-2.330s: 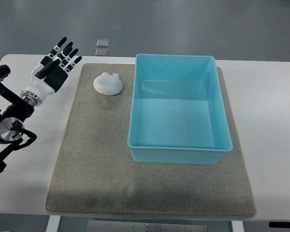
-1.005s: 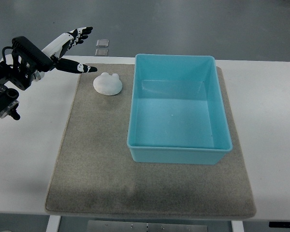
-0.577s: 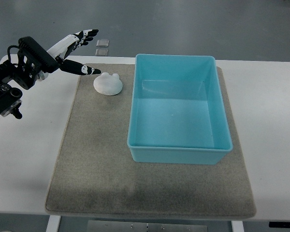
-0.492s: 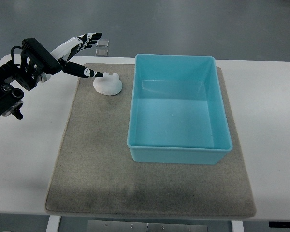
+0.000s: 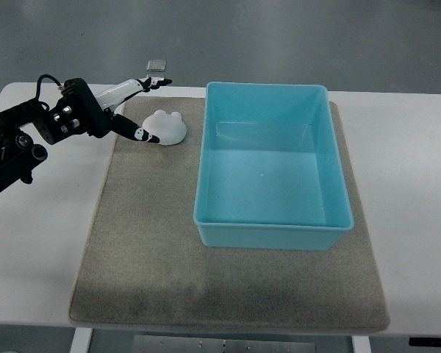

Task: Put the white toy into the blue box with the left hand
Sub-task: 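Lower the left hand over the bunny toy and close fingers around it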

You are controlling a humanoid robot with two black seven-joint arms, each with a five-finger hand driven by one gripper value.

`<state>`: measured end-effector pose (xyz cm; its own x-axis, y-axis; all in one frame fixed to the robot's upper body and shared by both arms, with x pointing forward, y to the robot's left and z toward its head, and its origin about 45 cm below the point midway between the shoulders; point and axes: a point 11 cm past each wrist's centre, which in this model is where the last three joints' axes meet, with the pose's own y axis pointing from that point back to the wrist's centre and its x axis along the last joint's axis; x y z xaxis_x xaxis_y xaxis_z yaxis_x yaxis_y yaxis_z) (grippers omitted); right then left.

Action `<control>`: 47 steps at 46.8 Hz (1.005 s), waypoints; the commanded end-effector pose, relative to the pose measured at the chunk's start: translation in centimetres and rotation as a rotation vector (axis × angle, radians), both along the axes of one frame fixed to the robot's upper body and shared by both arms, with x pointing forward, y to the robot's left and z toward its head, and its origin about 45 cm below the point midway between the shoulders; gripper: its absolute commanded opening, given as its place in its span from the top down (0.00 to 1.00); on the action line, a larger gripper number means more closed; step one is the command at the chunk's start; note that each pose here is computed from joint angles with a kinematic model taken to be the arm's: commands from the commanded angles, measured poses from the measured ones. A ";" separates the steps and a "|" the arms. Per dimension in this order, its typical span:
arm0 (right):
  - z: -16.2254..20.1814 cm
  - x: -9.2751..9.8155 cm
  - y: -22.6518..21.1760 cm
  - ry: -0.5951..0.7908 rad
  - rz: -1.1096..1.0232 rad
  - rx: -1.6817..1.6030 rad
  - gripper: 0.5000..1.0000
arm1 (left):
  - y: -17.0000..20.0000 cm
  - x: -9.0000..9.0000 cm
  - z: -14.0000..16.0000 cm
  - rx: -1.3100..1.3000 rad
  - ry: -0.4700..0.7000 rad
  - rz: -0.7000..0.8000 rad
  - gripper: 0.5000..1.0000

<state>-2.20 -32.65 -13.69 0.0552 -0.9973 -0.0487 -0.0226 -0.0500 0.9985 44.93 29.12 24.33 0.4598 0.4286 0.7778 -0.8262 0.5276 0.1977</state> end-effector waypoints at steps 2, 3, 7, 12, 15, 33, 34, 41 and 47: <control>0.0 0.0 0.0 0.000 -0.001 0.000 0.13 | 0.3 0.1 -0.1 0.020 -0.002 0.005 0.09; 0.0 0.0 0.0 0.000 -0.001 0.000 0.13 | 0.4 0.3 -0.1 0.026 -0.005 0.008 0.09; 0.0 0.0 0.0 0.000 -0.001 0.000 0.13 | 0.8 0.4 -0.5 0.069 -0.007 0.010 0.13; 0.0 0.0 0.0 0.000 -0.001 0.000 0.13 | 1.0 0.4 -0.7 0.112 -0.020 0.005 0.15; 0.0 0.0 0.0 0.000 0.001 0.000 0.13 | 0.9 0.3 -0.9 0.128 -0.022 -0.006 0.18; 0.0 0.0 0.0 0.000 -0.001 0.000 0.13 | -0.8 0.8 -2.1 0.142 -0.034 -0.012 0.28; 0.0 0.0 0.0 0.000 0.001 0.000 0.13 | -0.8 0.8 -2.2 0.141 -0.035 -0.011 0.28; 0.0 0.0 0.0 0.000 0.001 0.000 0.13 | -1.2 0.8 -2.5 0.142 -0.030 -0.015 0.34; 0.0 0.0 0.0 0.000 -0.001 0.000 0.13 | -0.7 0.9 -2.9 0.175 -0.036 -0.006 0.36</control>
